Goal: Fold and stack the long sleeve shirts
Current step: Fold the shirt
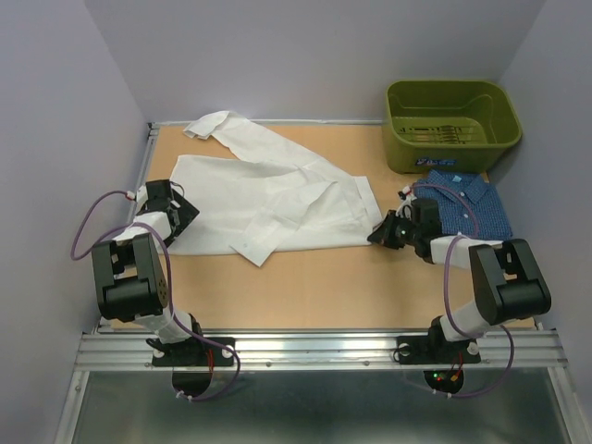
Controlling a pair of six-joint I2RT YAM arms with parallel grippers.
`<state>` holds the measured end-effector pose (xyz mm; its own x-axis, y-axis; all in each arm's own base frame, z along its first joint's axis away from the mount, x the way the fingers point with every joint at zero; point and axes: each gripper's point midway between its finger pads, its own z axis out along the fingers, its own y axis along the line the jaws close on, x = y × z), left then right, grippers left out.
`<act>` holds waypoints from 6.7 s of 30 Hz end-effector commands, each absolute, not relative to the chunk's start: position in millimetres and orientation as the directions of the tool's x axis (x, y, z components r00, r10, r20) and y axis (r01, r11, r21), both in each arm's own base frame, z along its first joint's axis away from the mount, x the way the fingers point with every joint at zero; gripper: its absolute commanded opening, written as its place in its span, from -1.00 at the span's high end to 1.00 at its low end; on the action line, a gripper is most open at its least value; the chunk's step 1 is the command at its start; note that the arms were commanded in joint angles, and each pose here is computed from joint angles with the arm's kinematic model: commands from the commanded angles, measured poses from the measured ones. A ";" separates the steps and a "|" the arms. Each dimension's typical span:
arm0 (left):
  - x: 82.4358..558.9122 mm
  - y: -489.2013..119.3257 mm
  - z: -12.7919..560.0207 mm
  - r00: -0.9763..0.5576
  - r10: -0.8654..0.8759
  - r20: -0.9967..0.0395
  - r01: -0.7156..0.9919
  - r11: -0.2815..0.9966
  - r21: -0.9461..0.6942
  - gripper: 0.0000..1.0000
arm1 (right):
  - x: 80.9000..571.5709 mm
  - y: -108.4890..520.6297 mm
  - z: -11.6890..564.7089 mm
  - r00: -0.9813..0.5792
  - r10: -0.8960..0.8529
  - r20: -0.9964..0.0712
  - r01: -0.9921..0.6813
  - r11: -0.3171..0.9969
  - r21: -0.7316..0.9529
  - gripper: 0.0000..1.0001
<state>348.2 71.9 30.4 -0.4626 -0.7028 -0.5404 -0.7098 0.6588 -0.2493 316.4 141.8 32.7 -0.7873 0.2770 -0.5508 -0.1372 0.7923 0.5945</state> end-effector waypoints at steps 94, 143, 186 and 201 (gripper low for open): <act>243.4 -153.4 9.2 -0.581 -0.753 -0.309 -0.558 0.645 -0.522 0.33 | 329.1 153.2 138.4 -0.644 0.286 -0.709 -0.326 0.736 0.593 -0.95; 423.8 -155.9 416.3 -0.042 -0.337 -0.941 0.074 0.938 -0.339 1.00 | 361.7 243.2 125.6 -0.728 0.223 -0.648 -0.446 0.563 0.696 -0.84; 478.1 -208.6 481.9 0.112 -0.335 -0.935 0.279 0.914 -0.294 1.00 | 316.0 351.2 79.9 -0.801 0.184 -0.569 -0.490 0.344 0.801 -0.84; 493.3 -217.9 446.5 0.053 -0.272 -0.961 0.269 0.930 -0.249 1.00 | 332.7 311.1 115.9 -0.672 0.313 -0.672 -0.521 0.445 0.728 -0.85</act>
<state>488.4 -220.2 428.4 -0.0064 -0.2703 -0.9628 0.2637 0.9282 -0.2624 320.7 323.9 80.3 -0.7782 0.2411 -0.5799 -0.4497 0.4306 0.7825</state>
